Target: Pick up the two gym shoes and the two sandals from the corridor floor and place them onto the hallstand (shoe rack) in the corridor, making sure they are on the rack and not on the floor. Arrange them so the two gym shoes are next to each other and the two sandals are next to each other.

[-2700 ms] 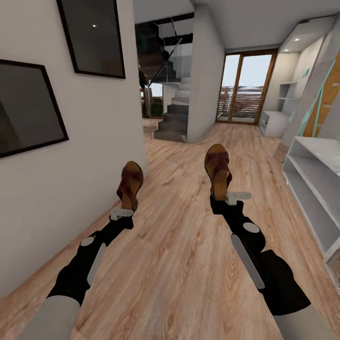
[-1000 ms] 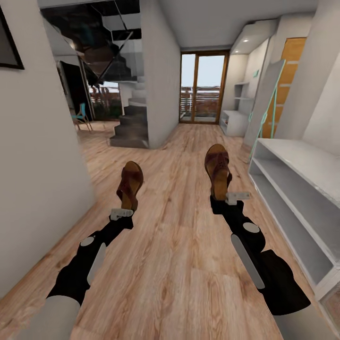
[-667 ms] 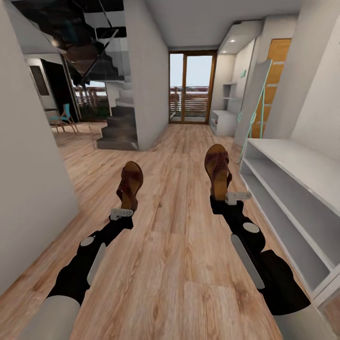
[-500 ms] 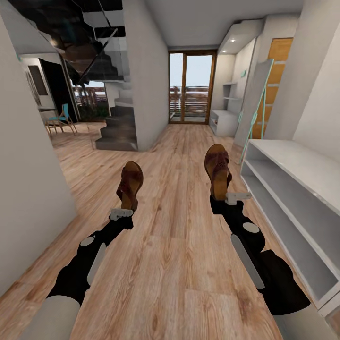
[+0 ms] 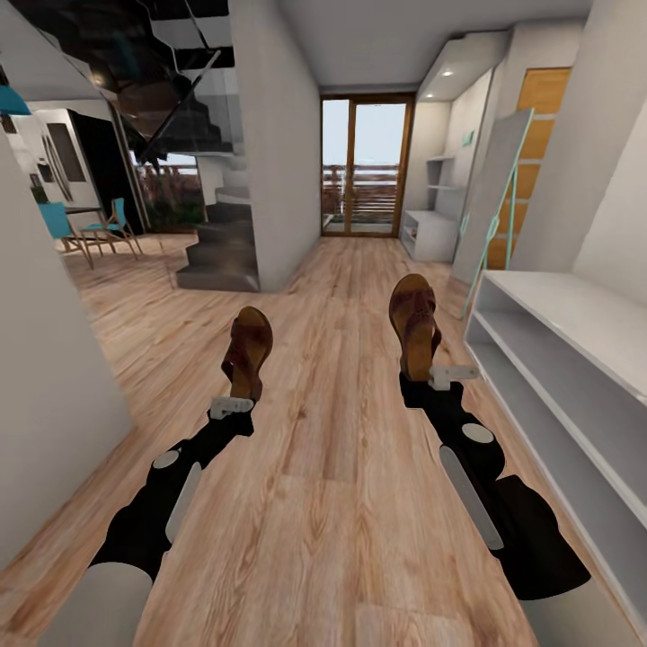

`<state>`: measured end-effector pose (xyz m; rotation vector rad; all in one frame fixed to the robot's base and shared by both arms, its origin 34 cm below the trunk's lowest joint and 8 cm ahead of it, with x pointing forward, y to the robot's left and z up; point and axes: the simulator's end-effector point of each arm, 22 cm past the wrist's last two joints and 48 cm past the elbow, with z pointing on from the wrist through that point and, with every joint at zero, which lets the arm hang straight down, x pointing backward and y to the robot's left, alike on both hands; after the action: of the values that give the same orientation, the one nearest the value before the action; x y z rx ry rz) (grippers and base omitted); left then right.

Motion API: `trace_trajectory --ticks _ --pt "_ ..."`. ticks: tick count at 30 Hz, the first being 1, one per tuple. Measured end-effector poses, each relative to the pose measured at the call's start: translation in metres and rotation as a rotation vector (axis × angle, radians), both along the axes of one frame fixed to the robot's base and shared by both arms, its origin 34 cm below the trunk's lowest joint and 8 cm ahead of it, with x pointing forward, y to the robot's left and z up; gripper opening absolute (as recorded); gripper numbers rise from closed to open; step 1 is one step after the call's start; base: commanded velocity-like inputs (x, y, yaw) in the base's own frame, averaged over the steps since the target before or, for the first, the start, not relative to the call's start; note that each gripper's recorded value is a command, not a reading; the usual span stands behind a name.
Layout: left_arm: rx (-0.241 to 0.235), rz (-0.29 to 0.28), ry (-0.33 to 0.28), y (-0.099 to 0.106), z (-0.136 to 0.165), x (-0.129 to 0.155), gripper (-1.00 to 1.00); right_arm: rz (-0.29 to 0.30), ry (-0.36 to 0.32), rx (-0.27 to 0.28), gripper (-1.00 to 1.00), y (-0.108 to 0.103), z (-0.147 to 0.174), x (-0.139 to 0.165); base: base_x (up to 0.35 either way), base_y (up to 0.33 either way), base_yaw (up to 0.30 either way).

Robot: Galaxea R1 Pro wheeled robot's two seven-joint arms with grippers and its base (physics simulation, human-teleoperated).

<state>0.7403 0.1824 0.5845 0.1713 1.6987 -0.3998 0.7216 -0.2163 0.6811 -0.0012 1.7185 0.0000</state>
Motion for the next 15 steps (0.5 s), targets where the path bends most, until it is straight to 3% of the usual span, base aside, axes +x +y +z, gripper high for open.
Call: trace_trajectory --ticks 15 --pt "0.0 0.0 0.0 0.0 0.0 0.0 -1.0 0.0 0.0 0.0 -1.0 0.0 0.0 0.0 0.348 0.0 0.0"
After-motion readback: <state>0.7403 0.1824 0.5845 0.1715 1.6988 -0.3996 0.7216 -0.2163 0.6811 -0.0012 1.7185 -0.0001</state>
